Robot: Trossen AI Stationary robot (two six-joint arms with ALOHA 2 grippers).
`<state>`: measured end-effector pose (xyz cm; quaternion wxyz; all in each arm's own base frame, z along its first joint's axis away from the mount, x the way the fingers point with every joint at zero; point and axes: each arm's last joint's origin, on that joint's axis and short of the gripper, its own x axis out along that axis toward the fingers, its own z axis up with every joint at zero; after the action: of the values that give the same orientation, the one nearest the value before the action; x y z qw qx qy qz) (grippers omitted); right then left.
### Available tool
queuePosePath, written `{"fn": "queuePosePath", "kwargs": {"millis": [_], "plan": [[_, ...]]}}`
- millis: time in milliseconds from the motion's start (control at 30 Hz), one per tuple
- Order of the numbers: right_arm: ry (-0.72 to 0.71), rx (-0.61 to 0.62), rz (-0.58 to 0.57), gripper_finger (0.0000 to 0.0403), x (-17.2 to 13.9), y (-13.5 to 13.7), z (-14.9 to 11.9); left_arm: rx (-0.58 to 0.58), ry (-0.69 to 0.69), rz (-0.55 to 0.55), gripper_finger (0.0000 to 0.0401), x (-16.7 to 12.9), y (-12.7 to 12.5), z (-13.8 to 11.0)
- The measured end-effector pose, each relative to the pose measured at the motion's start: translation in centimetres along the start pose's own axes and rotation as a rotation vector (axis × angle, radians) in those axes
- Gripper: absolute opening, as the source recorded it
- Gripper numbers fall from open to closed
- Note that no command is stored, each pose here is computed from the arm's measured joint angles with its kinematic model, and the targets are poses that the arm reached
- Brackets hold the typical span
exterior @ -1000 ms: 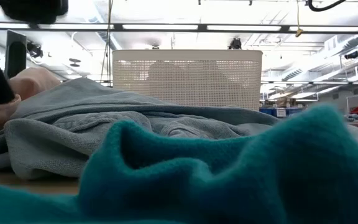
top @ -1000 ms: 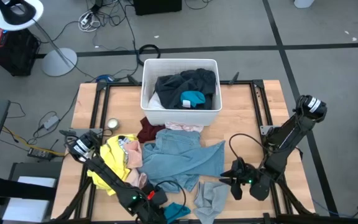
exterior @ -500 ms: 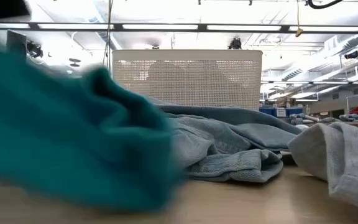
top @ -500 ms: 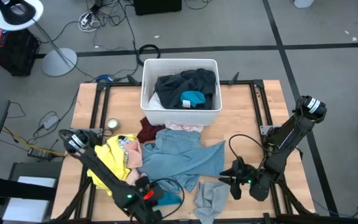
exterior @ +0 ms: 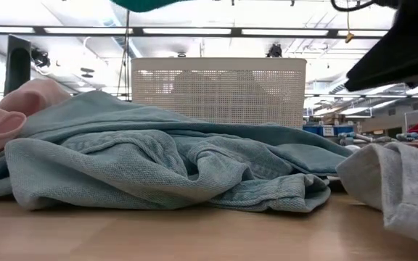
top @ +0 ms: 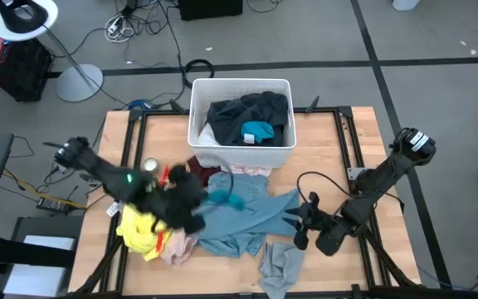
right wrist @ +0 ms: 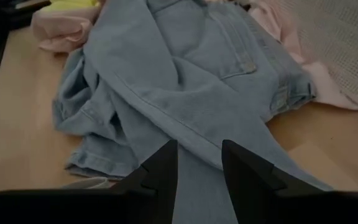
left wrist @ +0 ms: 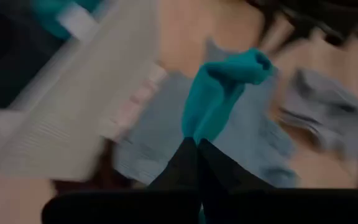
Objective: Sort clothes
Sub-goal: Put the blue sock into the white laundry bin
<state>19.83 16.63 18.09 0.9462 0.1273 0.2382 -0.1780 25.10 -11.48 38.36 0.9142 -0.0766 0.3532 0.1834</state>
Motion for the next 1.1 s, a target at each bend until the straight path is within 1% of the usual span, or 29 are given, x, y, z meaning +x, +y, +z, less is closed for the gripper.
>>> {"fn": "queuePosePath", "kwargs": {"millis": [167, 333, 433, 533, 700, 833, 933, 1033, 1100], "plan": [[0.012, 0.039, 0.013, 0.0126, 0.7, -0.1, 0.6, -0.026, -0.036, 0.094, 0.0, 0.7, 5.0, 2.8], [0.0, 0.08, 0.04, 0.0126, 0.8, 0.2, 0.9, -0.042, -0.024, 0.106, 0.0, 2.1, 9.2, 5.0], [-0.011, 0.101, 0.055, 0.0126, 0.8, 0.4, 1.1, -0.06, -0.048, 0.123, 0.0, 2.8, 11.6, 6.2], [-0.018, 0.119, 0.07, 0.0126, 0.8, 0.6, 1.2, -0.074, -0.031, 0.127, 0.0, 3.3, 13.8, 6.8], [-0.015, 0.076, 0.069, 0.0126, 0.8, 0.5, 1.2, -0.106, -0.016, 0.197, 0.0, 3.9, 17.4, 7.2], [-0.012, 0.023, 0.055, 0.0126, 0.9, 0.3, 1.2, -0.101, 0.002, 0.214, 0.0009, 4.4, 19.0, 7.4], [-0.016, -0.016, 0.027, 0.0126, 1.5, -0.1, 1.5, -0.113, 0.005, 0.175, 0.0023, 5.2, 19.3, 7.6], [-0.023, -0.063, -0.021, 0.0126, 2.5, -0.8, 2.3, -0.128, 0.056, 0.143, 0.0045, 6.7, 19.7, 7.5], [-0.018, -0.065, -0.041, 0.0126, 3.2, -1.5, 3.0, -0.149, 0.102, 0.135, 0.0065, 7.7, 20.0, 7.4]]}}
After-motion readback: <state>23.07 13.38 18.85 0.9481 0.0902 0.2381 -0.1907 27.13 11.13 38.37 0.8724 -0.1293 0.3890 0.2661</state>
